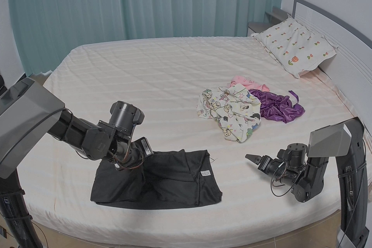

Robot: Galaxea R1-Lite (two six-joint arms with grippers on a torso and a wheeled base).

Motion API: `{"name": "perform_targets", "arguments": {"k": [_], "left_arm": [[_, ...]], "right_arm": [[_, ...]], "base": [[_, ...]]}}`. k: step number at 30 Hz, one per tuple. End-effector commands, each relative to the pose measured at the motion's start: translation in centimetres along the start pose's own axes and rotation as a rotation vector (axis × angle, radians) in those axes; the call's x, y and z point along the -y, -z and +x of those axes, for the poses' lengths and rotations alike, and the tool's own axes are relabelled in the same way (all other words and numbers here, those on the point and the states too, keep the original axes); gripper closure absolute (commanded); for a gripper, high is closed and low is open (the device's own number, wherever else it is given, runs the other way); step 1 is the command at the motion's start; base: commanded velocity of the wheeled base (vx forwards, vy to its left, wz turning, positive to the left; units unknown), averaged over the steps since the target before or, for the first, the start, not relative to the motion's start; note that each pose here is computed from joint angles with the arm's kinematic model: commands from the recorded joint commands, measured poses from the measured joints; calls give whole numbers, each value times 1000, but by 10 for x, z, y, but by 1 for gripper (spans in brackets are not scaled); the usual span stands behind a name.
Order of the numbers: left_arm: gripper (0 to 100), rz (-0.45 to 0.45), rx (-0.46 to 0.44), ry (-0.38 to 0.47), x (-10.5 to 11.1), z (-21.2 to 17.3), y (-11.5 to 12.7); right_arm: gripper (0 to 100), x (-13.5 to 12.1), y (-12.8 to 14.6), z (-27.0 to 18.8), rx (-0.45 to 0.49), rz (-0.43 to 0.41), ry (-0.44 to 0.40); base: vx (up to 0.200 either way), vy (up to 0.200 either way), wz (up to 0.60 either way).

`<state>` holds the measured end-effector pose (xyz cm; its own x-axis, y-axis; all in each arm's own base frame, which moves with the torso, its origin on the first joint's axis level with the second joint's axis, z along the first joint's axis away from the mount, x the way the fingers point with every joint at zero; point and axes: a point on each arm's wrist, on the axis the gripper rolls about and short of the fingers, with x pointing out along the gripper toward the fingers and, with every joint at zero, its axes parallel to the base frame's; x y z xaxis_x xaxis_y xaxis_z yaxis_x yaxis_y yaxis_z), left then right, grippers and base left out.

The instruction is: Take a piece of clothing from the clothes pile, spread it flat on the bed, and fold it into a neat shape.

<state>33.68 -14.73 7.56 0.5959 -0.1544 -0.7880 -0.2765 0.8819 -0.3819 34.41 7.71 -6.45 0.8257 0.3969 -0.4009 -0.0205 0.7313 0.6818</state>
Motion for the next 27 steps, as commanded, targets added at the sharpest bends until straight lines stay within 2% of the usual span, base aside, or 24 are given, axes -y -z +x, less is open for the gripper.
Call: {"name": "perform_targets", "arguments": {"k": [1, 8, 14, 19, 27], "left_arm": [[100, 24, -24, -7, 11, 17, 6], [100, 43, -37, 12, 30, 23, 11], [100, 47, -43, 10, 35, 35, 13], [100, -12, -43, 19, 41, 43, 12], [100, -15, -54, 23, 44, 48, 16]], "right_arm": [[0, 1, 1, 0, -4, 1, 3], [0, 1, 1, 0, -4, 1, 3], [0, 1, 1, 0, -4, 1, 3], [0, 1, 2, 1, -6, 0, 3], [0, 1, 2, 1, -8, 0, 5]], "base": [[0, -200, 0], [0, -200, 0], [0, -200, 0], [0, 0, 0], [0, 0, 0]]}}
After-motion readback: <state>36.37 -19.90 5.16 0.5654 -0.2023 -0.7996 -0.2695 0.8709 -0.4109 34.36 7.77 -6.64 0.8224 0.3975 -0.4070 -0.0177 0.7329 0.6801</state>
